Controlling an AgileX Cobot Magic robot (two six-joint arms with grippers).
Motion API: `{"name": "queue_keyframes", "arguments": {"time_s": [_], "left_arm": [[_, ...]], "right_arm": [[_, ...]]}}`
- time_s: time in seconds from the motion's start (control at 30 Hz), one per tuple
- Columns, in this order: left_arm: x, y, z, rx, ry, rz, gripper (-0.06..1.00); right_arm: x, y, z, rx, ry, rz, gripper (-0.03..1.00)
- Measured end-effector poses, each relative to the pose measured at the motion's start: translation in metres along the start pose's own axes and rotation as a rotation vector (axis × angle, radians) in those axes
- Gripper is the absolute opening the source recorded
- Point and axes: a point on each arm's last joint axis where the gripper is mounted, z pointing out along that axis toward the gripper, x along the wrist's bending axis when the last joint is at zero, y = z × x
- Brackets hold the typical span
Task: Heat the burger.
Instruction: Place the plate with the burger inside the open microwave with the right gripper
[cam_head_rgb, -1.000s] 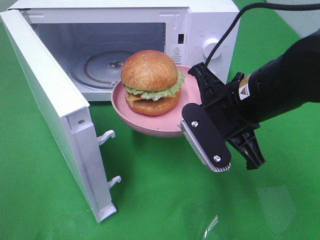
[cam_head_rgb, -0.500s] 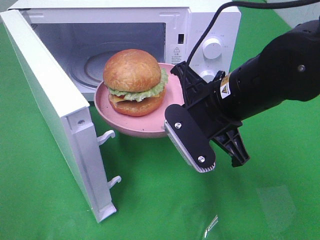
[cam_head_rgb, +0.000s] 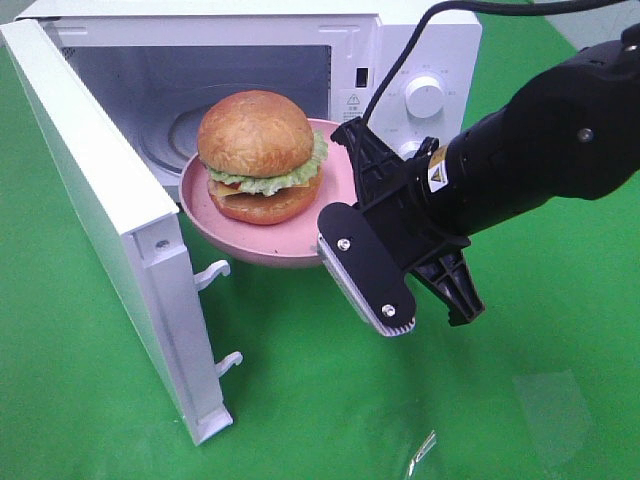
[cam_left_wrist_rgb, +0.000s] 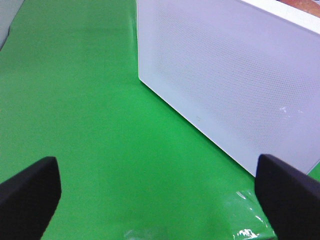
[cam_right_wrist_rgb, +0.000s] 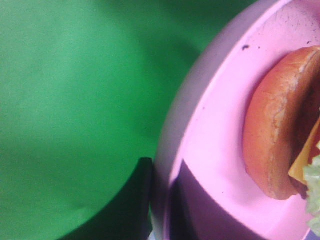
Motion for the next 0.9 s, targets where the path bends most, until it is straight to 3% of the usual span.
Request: {"name": "queue_keyframes", "arguments": {"time_s": [0.9], "left_arm": [[0.0,0.0,0.0,0.0,0.0,0.0,0.97]], "right_arm": [[-0.04,0.004,0.05,-0.008,-0.006,0.039,0.07]]}}
